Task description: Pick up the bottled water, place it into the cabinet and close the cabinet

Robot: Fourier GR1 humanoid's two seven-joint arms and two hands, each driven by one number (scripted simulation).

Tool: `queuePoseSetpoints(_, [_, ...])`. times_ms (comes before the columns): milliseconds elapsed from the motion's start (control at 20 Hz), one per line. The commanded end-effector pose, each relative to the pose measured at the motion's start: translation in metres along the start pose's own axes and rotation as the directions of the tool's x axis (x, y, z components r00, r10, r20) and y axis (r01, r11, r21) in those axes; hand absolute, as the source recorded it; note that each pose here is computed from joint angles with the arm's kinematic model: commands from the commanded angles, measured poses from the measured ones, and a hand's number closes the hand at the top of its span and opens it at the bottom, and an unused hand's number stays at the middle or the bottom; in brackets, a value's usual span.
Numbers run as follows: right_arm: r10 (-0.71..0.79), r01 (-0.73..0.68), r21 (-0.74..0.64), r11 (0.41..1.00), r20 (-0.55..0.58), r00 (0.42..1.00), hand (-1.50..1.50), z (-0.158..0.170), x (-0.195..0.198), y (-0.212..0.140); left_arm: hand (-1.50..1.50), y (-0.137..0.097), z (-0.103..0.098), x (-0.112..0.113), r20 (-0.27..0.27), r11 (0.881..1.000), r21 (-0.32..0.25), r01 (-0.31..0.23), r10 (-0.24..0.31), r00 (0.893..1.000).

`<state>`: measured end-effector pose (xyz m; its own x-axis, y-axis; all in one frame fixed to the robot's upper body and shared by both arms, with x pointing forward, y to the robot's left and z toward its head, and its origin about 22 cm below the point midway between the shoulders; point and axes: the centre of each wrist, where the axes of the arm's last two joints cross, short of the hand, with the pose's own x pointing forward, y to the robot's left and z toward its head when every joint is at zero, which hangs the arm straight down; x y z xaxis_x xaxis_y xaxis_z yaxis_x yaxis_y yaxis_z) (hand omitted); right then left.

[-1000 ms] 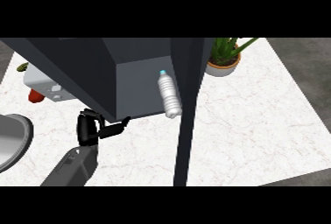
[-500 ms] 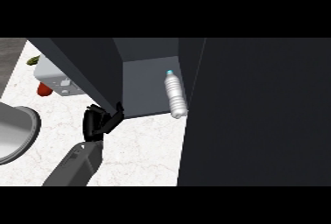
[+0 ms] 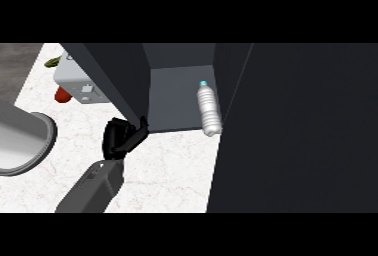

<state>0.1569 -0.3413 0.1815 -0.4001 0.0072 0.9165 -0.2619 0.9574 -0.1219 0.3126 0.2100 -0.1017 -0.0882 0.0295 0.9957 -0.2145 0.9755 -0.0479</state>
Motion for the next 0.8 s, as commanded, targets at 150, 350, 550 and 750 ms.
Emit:
queuePoseSetpoints(150, [-0.011,0.012,0.057,0.998,-0.015,1.000,1.50,0.003,0.009,0.008,1.50,-0.097,-0.009,0.044,0.075,0.894,-0.340,-0.293,0.336,0.939])
queuePoseSetpoints(350, [-0.004,0.008,0.109,0.994,-0.037,0.999,1.50,0.013,0.023,0.025,1.50,-0.078,0.012,0.024,0.019,0.854,-0.380,-0.355,0.391,0.920])
queuePoseSetpoints(550, [0.002,0.002,0.100,0.995,-0.039,0.999,1.50,0.026,0.033,0.042,-1.50,-0.064,0.031,0.027,0.021,0.829,-0.452,-0.329,0.379,0.925])
queuePoseSetpoints(750, [-0.001,0.003,0.082,0.997,-0.022,1.000,1.50,0.029,0.038,0.046,-1.50,-0.040,0.041,0.043,-0.005,0.813,-0.483,-0.326,0.370,0.929])
